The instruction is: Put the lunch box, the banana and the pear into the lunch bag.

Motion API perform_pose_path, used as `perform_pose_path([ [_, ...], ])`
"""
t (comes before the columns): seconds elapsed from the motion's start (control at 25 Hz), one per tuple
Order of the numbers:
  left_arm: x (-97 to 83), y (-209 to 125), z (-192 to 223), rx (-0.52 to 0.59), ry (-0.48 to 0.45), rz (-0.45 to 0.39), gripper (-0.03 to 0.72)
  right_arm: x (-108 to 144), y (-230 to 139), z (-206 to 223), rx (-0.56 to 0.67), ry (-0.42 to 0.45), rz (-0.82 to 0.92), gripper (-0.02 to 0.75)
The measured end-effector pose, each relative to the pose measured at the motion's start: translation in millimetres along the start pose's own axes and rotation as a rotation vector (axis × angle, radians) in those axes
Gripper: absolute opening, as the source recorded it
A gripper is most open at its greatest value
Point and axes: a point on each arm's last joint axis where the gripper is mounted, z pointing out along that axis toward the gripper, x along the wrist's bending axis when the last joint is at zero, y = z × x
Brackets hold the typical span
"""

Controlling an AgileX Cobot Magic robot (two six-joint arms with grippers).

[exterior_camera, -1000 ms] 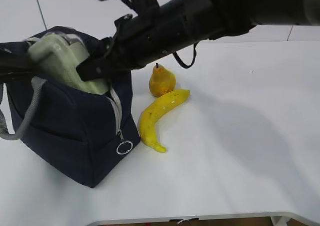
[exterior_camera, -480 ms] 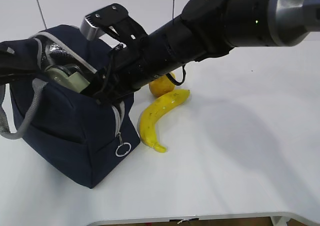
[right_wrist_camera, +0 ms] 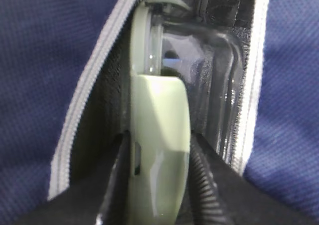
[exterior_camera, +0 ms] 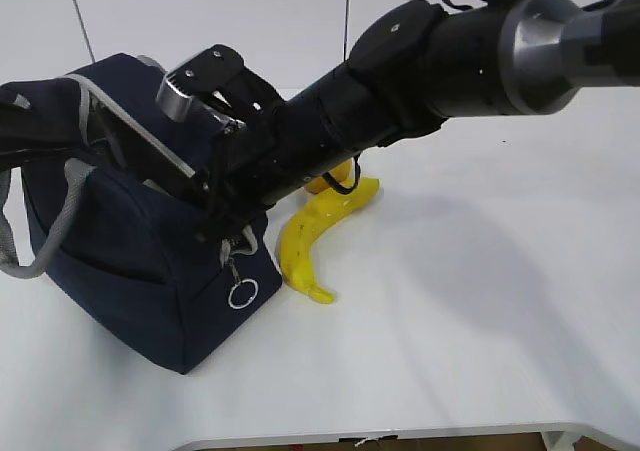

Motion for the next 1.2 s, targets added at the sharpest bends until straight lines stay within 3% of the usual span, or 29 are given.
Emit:
perform_pose_path([
  [0.56,0.1,0.0,0.0,0.0,0.001,0.027,-0.015,0.1,-4.2,5.3,0.009,0.018,-0.011,0.277],
  [0.8,0.1,0.0,0.0,0.0,0.001,0.031,-0.015,0.6,-3.0,5.1,0.001,0.024,-0.006,0.356],
  [1.2,0.5,-0.2,0.0,0.002,0.006,0.043,-0.015,4.4,8.5,-5.8,-0.028,0.013,-0.025,0.37],
])
